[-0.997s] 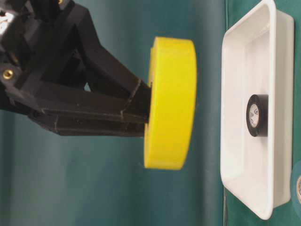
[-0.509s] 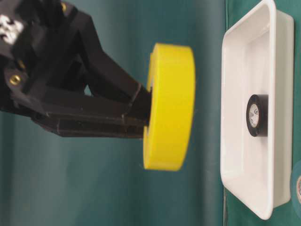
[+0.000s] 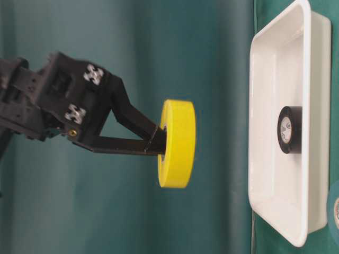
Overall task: Pick up the tape from a random location and place it into the white case.
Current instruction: 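Carry the yellow tape with the right gripper over the white tray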
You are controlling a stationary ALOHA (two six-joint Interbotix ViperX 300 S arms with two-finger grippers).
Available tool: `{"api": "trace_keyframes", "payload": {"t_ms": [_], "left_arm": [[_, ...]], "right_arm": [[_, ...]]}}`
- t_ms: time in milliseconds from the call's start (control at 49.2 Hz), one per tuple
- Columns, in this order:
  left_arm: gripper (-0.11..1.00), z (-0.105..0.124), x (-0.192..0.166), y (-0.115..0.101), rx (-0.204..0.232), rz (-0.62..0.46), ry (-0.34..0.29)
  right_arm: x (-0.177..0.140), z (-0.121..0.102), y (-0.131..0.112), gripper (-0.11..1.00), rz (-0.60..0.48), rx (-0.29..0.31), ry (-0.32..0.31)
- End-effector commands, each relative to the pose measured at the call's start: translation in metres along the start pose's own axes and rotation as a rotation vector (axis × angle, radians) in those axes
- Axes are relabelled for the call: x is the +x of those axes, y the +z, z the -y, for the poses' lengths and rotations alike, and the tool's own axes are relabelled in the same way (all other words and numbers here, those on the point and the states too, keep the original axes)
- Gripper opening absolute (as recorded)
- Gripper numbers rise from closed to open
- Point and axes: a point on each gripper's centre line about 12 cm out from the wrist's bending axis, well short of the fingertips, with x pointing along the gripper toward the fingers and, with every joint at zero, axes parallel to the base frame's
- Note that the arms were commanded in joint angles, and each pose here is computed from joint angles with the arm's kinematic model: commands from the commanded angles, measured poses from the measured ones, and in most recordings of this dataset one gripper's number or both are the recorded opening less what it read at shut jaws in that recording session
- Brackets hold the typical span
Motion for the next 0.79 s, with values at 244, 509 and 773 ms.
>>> {"api": "trace_keyframes", "payload": {"t_ms": [244,509,773], "left_arm": [[0.91,0.000,0.001,0.004,0.004,0.008,-0.002],[0.91,0.000,0.001,0.005,0.004,0.009,-0.002],[0.91,0.000,0.001,0.004,0.000,0.006,-0.002]], "right_arm": [[-0.007,0.079,0.005,0.29,0.064,0.142,-0.092],[0.003,0.138,0.001,0.29,0.099,0.248,-0.158],[0.008,0.163,-0.007,0.29,0.092,0.293,-0.184]]}}
